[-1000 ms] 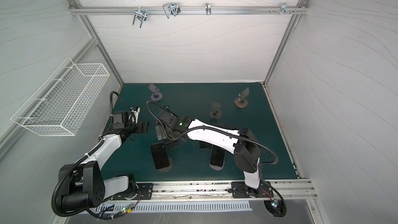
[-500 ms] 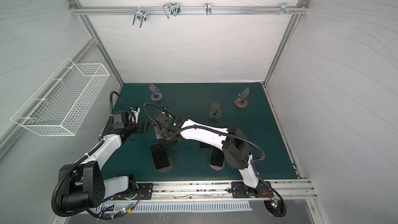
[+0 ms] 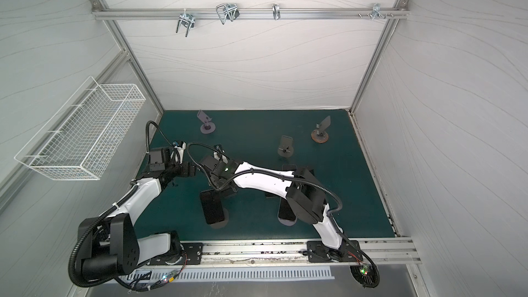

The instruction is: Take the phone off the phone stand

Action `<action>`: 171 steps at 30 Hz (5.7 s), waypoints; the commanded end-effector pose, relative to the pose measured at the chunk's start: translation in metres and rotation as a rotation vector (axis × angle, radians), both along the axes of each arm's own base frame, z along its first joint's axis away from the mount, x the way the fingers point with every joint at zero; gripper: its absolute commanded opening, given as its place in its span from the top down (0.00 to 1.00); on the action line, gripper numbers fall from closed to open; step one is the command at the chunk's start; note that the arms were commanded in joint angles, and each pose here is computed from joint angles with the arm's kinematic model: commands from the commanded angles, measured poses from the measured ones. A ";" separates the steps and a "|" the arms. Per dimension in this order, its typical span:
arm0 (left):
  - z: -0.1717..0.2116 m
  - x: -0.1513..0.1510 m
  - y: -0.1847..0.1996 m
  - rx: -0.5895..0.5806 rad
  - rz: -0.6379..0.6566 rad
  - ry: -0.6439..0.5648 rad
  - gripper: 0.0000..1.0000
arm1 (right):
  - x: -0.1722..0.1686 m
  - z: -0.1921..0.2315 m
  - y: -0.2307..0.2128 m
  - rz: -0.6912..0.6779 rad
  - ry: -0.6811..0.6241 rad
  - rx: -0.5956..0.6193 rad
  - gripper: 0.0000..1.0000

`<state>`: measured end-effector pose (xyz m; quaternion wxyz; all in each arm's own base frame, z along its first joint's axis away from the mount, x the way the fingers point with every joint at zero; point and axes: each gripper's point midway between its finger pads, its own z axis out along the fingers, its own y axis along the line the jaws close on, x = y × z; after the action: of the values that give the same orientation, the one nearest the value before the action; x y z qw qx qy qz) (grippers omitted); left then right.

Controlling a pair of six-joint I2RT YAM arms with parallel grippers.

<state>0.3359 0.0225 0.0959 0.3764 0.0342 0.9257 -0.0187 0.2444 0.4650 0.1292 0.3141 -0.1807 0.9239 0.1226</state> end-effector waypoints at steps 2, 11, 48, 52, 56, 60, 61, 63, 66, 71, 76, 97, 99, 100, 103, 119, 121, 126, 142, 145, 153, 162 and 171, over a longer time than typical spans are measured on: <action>0.017 0.012 0.003 0.016 -0.009 -0.048 0.05 | 0.000 0.013 0.008 -0.002 -0.022 0.043 0.23; 0.017 0.012 0.003 0.014 -0.011 -0.048 0.05 | -0.003 0.024 0.007 0.004 -0.015 0.062 0.32; 0.017 0.013 0.004 0.017 -0.005 -0.044 0.05 | 0.017 0.131 -0.078 -0.098 -0.119 0.198 0.34; 0.016 0.013 0.004 0.016 -0.005 -0.041 0.05 | 0.021 0.122 -0.097 -0.134 -0.093 0.175 0.34; 0.016 0.013 0.003 0.016 -0.009 -0.041 0.05 | 0.025 0.107 -0.110 -0.165 -0.029 0.167 0.33; 0.016 0.014 0.004 0.014 -0.007 -0.037 0.06 | 0.025 0.087 -0.118 -0.193 0.032 0.125 0.33; 0.016 0.014 0.003 0.015 -0.008 -0.037 0.06 | 0.025 0.082 -0.118 -0.196 0.047 0.116 0.33; 0.016 0.013 0.004 0.016 -0.007 -0.038 0.06 | 0.023 0.073 -0.117 -0.187 0.082 0.097 0.32; 0.015 0.013 0.004 0.015 -0.007 -0.035 0.06 | 0.020 0.054 -0.116 -0.190 0.136 0.066 0.31; 0.017 0.014 0.003 0.016 -0.008 -0.043 0.06 | 0.018 0.027 -0.117 -0.194 0.210 0.012 0.31; 0.016 0.013 0.003 0.014 -0.010 -0.042 0.06 | 0.019 -0.002 -0.119 -0.200 0.265 -0.043 0.30; 0.016 0.013 0.004 0.017 -0.008 -0.042 0.06 | 0.026 -0.084 -0.122 -0.230 0.434 -0.164 0.28; 0.016 0.013 0.003 0.016 -0.008 -0.040 0.06 | 0.026 -0.088 -0.122 -0.234 0.441 -0.171 0.28; 0.016 0.013 0.004 0.016 -0.008 -0.040 0.06 | 0.026 -0.091 -0.121 -0.232 0.443 -0.172 0.28; 0.017 0.013 0.003 0.015 -0.010 -0.045 0.06 | 0.027 -0.098 -0.121 -0.231 0.454 -0.187 0.28; 0.017 0.013 0.003 0.015 -0.009 -0.046 0.06 | 0.023 -0.135 -0.135 -0.267 0.508 -0.269 0.23; 0.016 0.013 0.003 0.014 -0.009 -0.041 0.06 | 0.020 -0.140 -0.137 -0.271 0.521 -0.270 0.22; 0.016 0.013 0.003 0.014 -0.010 -0.042 0.06 | 0.019 -0.142 -0.142 -0.276 0.521 -0.291 0.20; 0.009 0.014 0.001 -0.003 -0.021 0.017 0.08 | 0.028 -0.112 -0.132 -0.256 0.509 -0.209 0.14; 0.012 0.014 -0.004 -0.018 -0.053 0.012 0.08 | 0.036 -0.086 -0.124 -0.247 0.490 -0.131 0.12; 0.073 0.006 -0.040 -0.109 -0.291 0.069 0.08 | 0.050 0.000 -0.127 -0.223 0.392 0.020 0.07; 0.128 -0.025 -0.084 -0.197 -0.529 0.094 0.08 | 0.053 0.064 -0.172 -0.183 0.198 0.113 0.01; 0.126 -0.054 -0.148 -0.188 -0.757 0.183 0.13 | 0.050 0.102 -0.213 -0.171 -0.039 0.145 0.01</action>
<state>0.2919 -0.1119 0.2151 0.2727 0.3085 0.8849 -0.2177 0.2875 0.2600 0.2122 0.3034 -0.0732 0.9365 0.1601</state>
